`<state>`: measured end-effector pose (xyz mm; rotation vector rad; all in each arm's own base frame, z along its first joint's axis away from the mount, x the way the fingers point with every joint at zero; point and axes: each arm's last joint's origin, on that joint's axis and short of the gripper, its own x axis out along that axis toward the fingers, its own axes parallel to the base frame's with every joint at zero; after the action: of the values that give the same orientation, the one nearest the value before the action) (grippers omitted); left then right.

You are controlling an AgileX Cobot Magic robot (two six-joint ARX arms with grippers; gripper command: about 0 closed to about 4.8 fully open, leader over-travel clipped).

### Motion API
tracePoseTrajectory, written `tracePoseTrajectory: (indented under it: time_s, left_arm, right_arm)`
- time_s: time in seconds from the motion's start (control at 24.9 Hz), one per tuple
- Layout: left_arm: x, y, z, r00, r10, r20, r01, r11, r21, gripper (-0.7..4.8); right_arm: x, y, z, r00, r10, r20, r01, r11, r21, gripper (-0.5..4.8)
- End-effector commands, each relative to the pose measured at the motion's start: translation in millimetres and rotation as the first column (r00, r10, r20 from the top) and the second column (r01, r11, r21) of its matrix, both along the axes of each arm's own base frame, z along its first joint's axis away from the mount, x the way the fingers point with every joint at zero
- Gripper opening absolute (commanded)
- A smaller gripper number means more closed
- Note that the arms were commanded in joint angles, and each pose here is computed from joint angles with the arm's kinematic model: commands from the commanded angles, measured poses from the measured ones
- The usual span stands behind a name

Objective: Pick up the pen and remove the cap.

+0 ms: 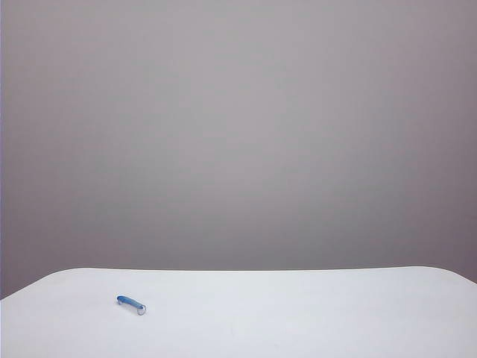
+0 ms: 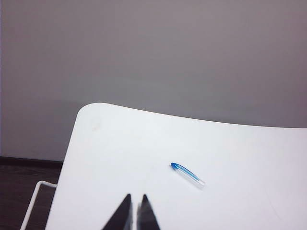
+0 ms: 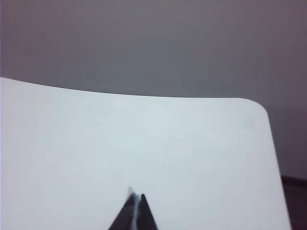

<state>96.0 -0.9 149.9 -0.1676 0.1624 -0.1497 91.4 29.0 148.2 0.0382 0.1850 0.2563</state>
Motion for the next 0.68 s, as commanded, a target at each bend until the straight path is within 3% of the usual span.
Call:
tracePoseTrajectory:
  time_s: [0.04, 0.68]
  left_arm:
    - [-0.1, -0.1, 0.0, 1.000, -0.007, -0.006, 0.007, 1.000, 0.000, 0.22]
    - [-0.1, -0.1, 0.0, 1.000, -0.007, -0.006, 0.007, 1.000, 0.000, 0.22]
  right_arm:
    - [0.2, 0.4, -1.8, 0.999, -0.009, -0.035, 0.013, 0.994, 0.111, 0.00]
    - [0.1, 0.6, -1.8, 0.999, -0.004, -0.035, 0.008, 0.994, 0.111, 0.00]
